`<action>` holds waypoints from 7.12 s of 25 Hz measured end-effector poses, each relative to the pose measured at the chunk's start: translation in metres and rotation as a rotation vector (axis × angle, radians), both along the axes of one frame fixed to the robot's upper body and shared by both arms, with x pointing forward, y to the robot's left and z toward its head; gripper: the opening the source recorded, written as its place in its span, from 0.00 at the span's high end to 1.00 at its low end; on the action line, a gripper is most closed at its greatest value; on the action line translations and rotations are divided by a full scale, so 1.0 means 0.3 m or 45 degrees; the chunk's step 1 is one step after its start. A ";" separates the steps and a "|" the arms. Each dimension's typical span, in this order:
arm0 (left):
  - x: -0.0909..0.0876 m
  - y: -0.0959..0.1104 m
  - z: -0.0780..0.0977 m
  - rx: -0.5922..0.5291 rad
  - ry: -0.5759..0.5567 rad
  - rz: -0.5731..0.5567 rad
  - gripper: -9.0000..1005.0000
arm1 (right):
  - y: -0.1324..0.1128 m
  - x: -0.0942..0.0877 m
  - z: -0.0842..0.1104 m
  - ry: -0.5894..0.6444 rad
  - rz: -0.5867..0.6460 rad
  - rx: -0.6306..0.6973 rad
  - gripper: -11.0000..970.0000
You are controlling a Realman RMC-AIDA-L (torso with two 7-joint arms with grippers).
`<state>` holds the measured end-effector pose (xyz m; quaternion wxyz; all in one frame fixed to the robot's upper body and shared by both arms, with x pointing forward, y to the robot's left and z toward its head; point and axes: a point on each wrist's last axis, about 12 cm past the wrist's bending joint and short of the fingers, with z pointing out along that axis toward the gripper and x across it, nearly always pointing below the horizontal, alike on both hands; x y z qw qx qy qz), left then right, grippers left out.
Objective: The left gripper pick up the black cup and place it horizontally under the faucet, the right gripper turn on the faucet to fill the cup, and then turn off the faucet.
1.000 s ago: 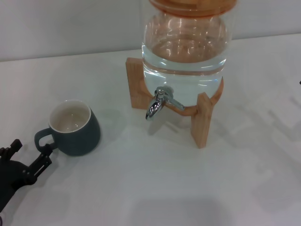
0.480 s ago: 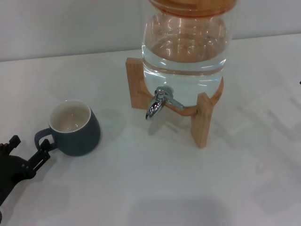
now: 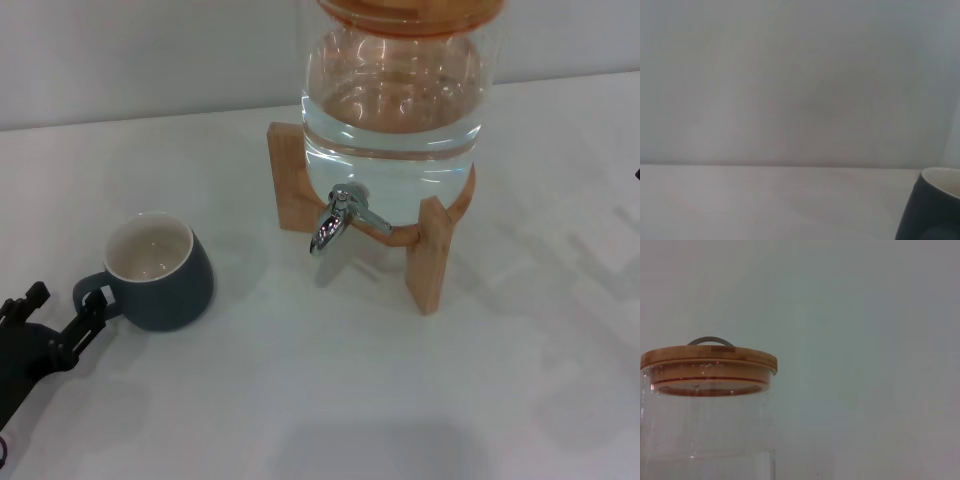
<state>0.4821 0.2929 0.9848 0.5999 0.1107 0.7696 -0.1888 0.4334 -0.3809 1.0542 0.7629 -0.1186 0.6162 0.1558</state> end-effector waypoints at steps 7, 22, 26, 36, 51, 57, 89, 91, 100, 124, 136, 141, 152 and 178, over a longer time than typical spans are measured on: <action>0.003 0.003 0.002 0.000 -0.001 0.000 0.25 | 0.002 0.003 0.000 -0.002 -0.001 0.003 0.15; 0.022 0.010 0.013 0.000 -0.020 0.020 0.83 | 0.002 0.007 0.003 -0.009 -0.001 0.006 0.15; 0.026 0.012 0.016 0.009 -0.026 0.018 0.83 | 0.004 0.008 0.004 -0.010 0.000 0.006 0.15; 0.055 -0.018 0.052 -0.010 -0.104 -0.067 0.84 | 0.015 0.020 0.007 -0.018 0.016 0.009 0.15; 0.133 -0.171 0.072 0.016 -0.077 -0.315 0.84 | 0.030 0.032 0.011 -0.029 0.044 0.010 0.15; 0.157 -0.226 0.075 0.034 -0.055 -0.370 0.84 | 0.031 0.031 0.012 -0.033 0.048 0.011 0.15; 0.185 -0.376 0.073 0.139 -0.023 -0.512 0.85 | 0.041 0.043 0.012 -0.032 0.064 0.009 0.15; 0.183 -0.376 0.071 0.143 -0.022 -0.515 0.84 | 0.041 0.044 0.012 -0.032 0.064 0.009 0.15; 0.184 -0.362 0.068 0.158 -0.021 -0.504 0.80 | 0.041 0.048 0.012 -0.032 0.057 0.012 0.15; 0.124 -0.300 0.050 0.108 -0.041 -0.489 0.54 | 0.036 0.046 0.011 -0.028 0.047 0.013 0.15; 0.059 -0.096 0.069 -0.075 -0.080 -0.300 0.53 | -0.016 0.018 0.040 0.040 0.127 0.041 0.15; 0.040 0.005 0.095 -0.156 -0.117 -0.170 0.53 | -0.038 0.002 0.104 0.114 0.261 0.030 0.15; 0.021 0.159 0.127 -0.262 -0.117 0.070 0.53 | 0.080 0.077 0.262 0.484 0.683 -0.038 0.15; 0.013 0.195 0.133 -0.264 -0.120 0.122 0.53 | 0.373 0.196 0.328 0.689 0.866 -0.178 0.15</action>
